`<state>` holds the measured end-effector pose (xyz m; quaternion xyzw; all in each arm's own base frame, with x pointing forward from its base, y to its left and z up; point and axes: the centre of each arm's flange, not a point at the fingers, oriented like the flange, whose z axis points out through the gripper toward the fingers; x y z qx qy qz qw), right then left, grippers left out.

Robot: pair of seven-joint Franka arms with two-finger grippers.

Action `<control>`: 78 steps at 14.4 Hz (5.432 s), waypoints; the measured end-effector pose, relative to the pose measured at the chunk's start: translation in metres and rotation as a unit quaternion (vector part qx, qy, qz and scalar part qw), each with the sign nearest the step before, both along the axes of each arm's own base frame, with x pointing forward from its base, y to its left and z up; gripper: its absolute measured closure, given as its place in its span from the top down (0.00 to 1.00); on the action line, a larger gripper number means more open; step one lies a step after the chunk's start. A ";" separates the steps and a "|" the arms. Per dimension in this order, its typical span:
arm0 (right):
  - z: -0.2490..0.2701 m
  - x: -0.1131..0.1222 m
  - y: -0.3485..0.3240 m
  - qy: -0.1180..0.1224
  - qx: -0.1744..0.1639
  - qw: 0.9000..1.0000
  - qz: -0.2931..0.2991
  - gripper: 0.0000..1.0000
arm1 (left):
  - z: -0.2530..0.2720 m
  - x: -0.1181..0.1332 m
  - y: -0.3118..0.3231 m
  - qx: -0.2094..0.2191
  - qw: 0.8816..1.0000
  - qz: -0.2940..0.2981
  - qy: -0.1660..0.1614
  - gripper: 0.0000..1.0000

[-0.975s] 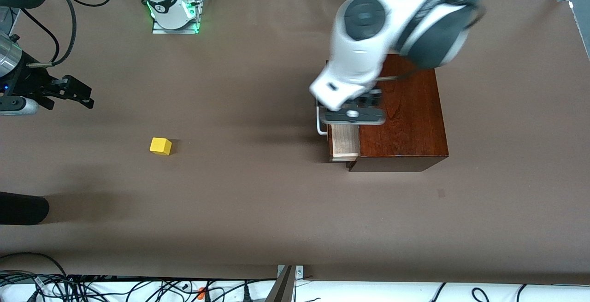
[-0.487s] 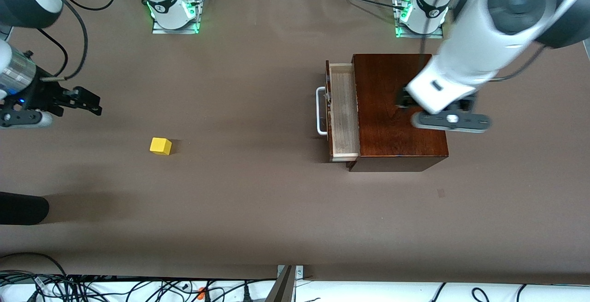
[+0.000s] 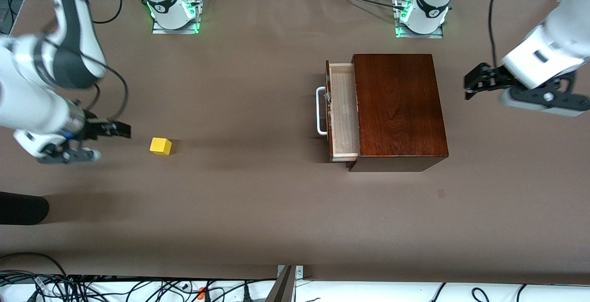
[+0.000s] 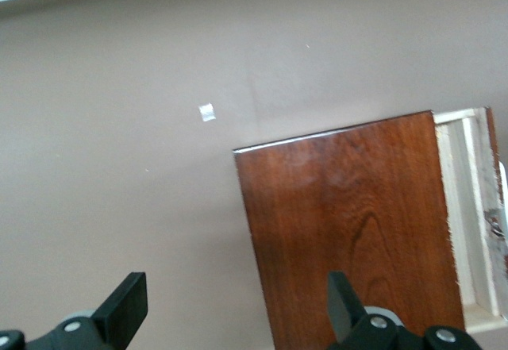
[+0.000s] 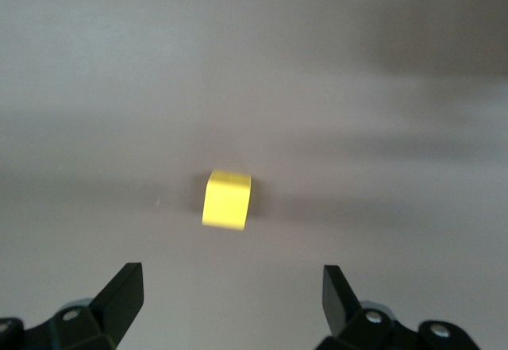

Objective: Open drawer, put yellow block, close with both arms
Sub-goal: 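Lower the right gripper onto the yellow cube and close it, then lift the yellow cube with the right gripper and carry it over the drawer, then lower the cube into the open drawer and open the right gripper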

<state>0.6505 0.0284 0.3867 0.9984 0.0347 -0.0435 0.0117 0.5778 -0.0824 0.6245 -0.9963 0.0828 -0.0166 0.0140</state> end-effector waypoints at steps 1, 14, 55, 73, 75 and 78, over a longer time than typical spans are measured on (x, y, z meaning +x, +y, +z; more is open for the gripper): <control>-0.030 0.004 0.000 -0.007 0.000 1.000 -0.003 1.00 | -0.006 -0.008 0.006 0.001 1.000 0.000 0.001 1.00; -0.179 -0.042 0.015 -0.023 0.015 0.999 -0.025 1.00 | -0.022 -0.015 0.021 0.005 0.999 -0.026 0.021 1.00; 0.045 -0.206 0.587 -0.120 0.057 0.807 0.575 0.56 | -0.015 -0.015 0.014 0.004 1.000 -0.026 0.012 1.00; -0.010 -0.209 0.629 -0.117 0.051 0.763 0.634 0.56 | -0.014 -0.015 0.014 0.004 1.000 -0.026 0.012 1.00; -0.016 -0.214 0.633 -0.112 0.050 0.761 0.637 0.56 | -0.014 -0.015 0.014 0.004 1.000 -0.026 0.012 1.00; -0.031 -0.218 0.636 -0.104 0.045 0.759 0.641 0.56 | -0.014 -0.015 0.014 0.004 1.000 -0.026 0.012 1.00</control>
